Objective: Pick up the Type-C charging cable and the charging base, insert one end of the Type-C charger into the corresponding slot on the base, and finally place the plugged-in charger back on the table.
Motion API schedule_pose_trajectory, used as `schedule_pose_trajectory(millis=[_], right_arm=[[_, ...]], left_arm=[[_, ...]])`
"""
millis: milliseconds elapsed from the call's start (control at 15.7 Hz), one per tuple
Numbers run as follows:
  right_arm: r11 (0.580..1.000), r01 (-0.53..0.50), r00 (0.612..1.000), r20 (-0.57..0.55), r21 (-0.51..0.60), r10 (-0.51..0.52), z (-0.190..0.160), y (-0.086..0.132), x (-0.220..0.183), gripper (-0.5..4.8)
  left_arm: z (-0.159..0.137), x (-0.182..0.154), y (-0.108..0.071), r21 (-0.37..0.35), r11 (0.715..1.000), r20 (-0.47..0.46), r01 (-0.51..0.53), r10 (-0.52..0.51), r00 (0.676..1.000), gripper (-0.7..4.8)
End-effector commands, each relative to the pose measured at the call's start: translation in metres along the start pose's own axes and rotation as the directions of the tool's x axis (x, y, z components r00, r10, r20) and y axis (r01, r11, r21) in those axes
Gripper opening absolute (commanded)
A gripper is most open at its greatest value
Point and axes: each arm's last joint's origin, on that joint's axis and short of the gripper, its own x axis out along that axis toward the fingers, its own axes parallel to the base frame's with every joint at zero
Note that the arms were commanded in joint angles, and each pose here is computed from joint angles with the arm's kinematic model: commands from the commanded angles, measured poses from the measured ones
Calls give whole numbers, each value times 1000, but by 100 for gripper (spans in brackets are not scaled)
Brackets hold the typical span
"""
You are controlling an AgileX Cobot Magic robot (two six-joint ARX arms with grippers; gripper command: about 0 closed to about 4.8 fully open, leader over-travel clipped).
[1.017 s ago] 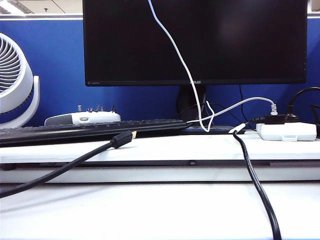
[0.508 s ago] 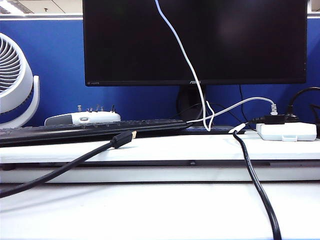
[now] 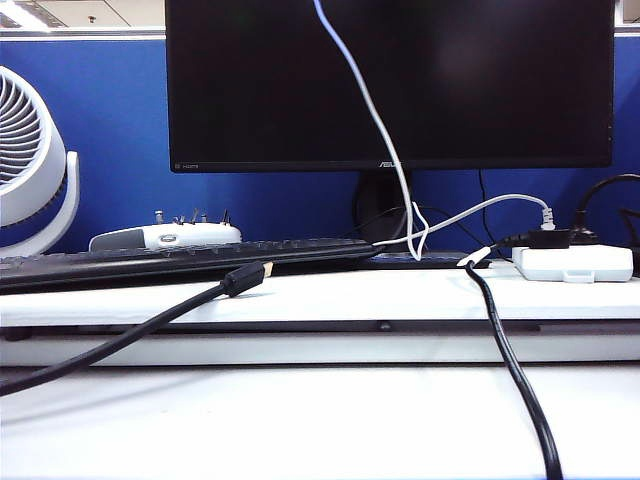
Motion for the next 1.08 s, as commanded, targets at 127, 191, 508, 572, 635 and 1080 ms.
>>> schedule_pose_trajectory(millis=[127, 191, 508, 572, 635, 1080], right_arm=[[997, -75, 997, 11, -20, 75, 4, 10, -1, -6], [996, -89, 996, 17, -11, 90, 5, 11, -1, -6], [993, -105, 995, 1, 60, 105, 5, 12, -1, -6], [993, -105, 994, 0, 60, 105, 5, 12, -1, -6], [993, -105, 994, 0, 60, 105, 5, 12, -1, -6], [992, -80, 996, -34, 102, 84, 0, 10, 1, -6]], left_arm=[[1, 0, -4, -38, 999, -5, 17, -17, 1000, -6], [1, 0, -4, -41, 999, -17, 24, -24, 1000, -6], [1, 0, -6, -26, 999, -27, 40, -41, 999, -6], [1, 0, -6, -26, 999, -27, 40, -41, 999, -6], [1, 0, -6, -26, 999, -27, 40, -41, 999, -6], [-5, 10, 1, -42, 997, -64, 67, -70, 996, -6]])
